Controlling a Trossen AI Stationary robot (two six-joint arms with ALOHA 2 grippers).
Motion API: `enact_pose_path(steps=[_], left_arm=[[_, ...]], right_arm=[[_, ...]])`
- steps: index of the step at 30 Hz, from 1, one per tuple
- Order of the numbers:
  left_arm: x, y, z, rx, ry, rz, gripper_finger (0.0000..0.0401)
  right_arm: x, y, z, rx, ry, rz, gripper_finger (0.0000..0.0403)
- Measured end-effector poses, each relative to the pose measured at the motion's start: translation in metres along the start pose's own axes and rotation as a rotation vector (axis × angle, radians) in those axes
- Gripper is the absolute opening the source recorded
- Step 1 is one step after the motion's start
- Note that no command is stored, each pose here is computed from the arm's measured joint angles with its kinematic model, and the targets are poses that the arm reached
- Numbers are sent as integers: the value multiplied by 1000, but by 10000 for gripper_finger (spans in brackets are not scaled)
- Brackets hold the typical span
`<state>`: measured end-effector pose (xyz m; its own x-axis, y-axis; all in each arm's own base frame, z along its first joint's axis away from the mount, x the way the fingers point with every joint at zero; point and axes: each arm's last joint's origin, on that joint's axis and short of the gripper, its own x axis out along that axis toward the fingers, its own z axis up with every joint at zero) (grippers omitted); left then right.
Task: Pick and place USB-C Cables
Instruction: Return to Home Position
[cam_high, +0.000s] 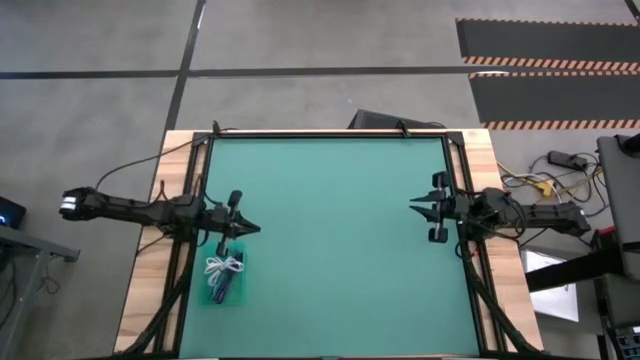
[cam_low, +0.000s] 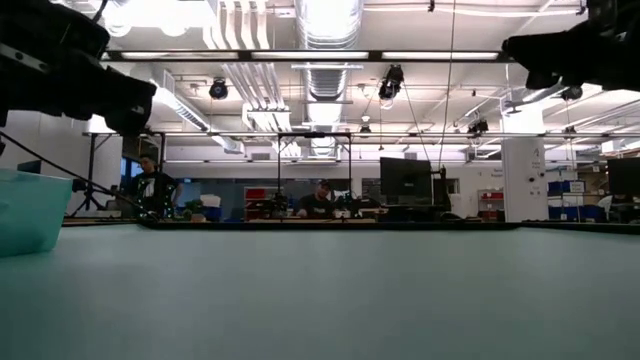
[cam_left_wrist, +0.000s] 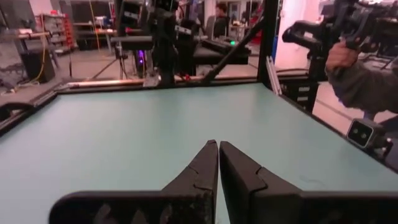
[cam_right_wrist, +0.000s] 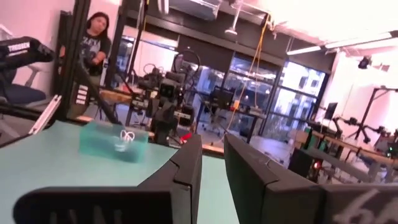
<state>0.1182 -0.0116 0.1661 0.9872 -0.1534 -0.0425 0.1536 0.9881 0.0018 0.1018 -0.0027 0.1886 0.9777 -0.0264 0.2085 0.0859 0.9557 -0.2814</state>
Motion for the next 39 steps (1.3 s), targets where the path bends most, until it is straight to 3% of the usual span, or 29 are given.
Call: enact_pose_path(steps=[11, 39], left_arm=[[0, 0, 1, -22, -31, 5, 0], [9, 1, -14, -33, 119, 7, 0]], right_arm=[[-7, 0, 1, -23, -13, -3, 58], [-4, 0, -2, -15, 36, -17, 59]])
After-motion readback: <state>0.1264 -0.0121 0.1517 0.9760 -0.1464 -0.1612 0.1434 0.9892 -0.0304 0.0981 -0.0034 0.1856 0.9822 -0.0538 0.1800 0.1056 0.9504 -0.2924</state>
